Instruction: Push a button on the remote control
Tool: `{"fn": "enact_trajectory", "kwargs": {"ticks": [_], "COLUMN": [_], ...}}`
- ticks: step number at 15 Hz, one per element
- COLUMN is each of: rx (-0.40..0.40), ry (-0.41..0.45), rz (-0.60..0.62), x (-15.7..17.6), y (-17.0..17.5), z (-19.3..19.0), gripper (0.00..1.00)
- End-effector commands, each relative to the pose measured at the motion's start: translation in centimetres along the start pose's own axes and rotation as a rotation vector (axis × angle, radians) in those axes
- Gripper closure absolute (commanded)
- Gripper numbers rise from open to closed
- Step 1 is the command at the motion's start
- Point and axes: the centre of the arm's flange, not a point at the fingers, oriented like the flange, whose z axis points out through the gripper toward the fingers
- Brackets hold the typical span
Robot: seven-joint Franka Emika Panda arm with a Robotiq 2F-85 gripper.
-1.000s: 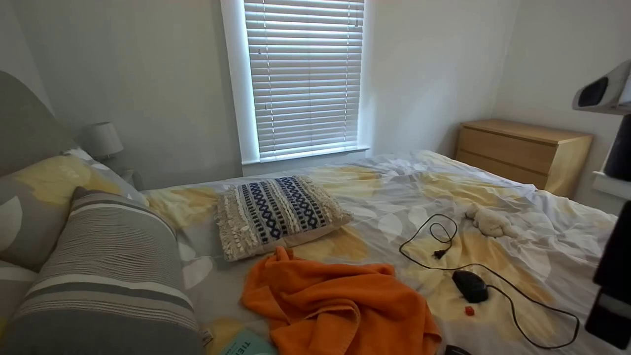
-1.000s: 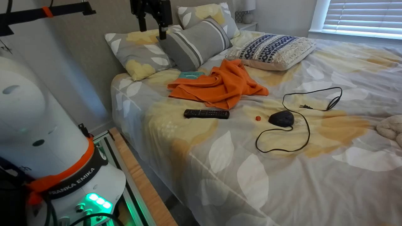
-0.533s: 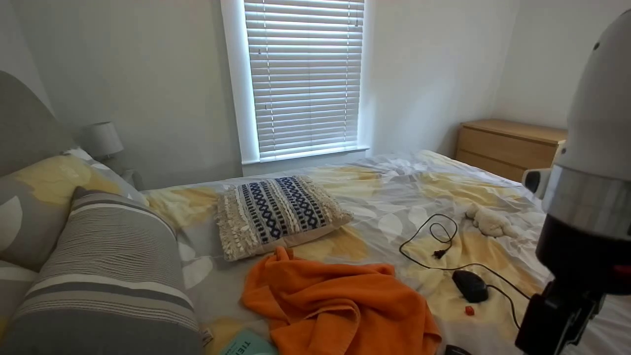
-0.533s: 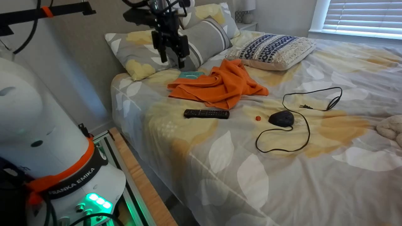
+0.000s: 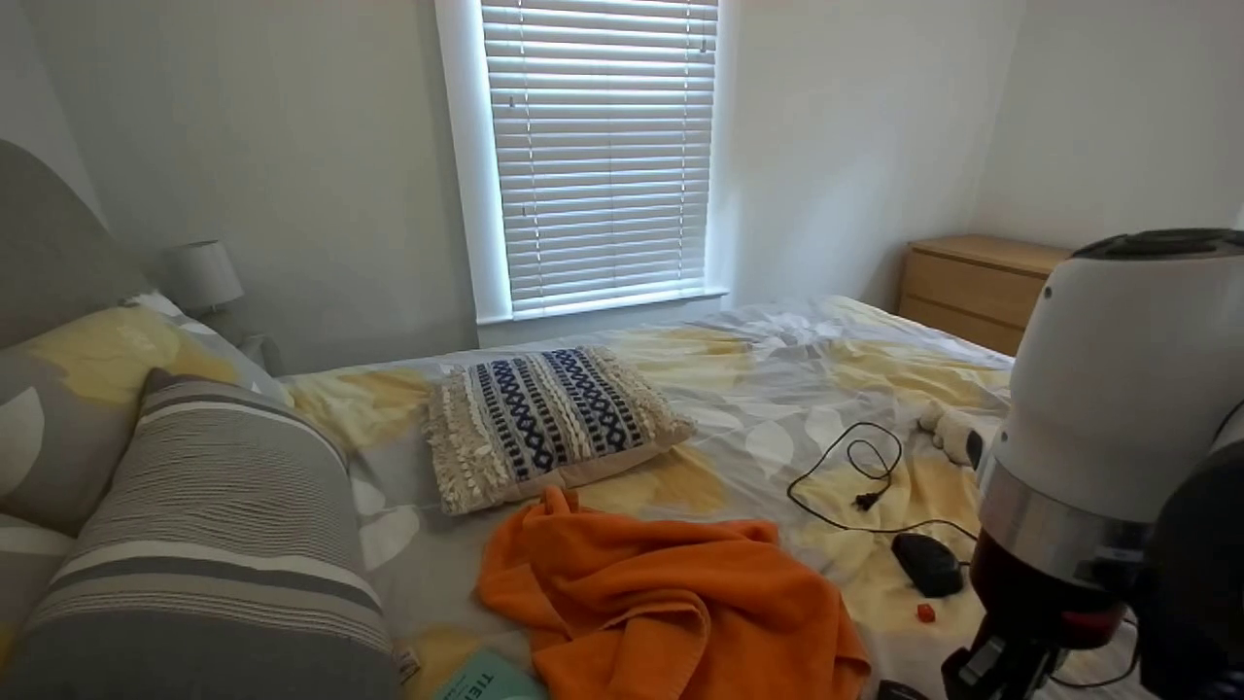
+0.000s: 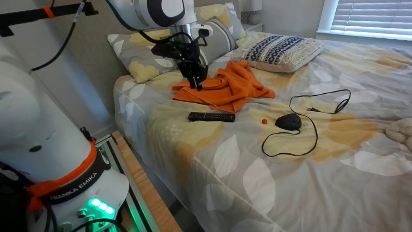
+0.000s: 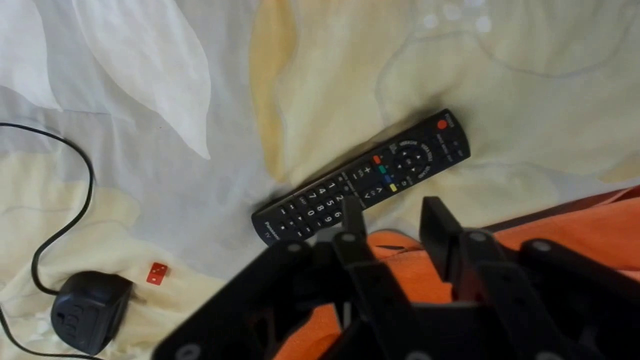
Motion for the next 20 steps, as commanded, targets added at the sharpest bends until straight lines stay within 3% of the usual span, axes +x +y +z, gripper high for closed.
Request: {"fn": "enact_trajectory", "kwargs": {"ticks": [1,2,5,6,12,20], "rx": [-0.051,-0.058,-0.072,-0.046,-0.053,0.086], "ry": [0.007,0.026,0.091,0.066,0.08,0.096], "rz": [0.033,0.048,0.092,0.061,0.079,0.092], "x": [1.5,1.7,2.4,1.3,2.0,3.3], "y": [-0.6,-0.8,-0.9,-0.6,-0.4,-1.0], "z": [3.9,4.7,6.2,4.1,5.0,10.1], "gripper": [0.92,0.99,1.0,0.99,1.0,1.0]}}
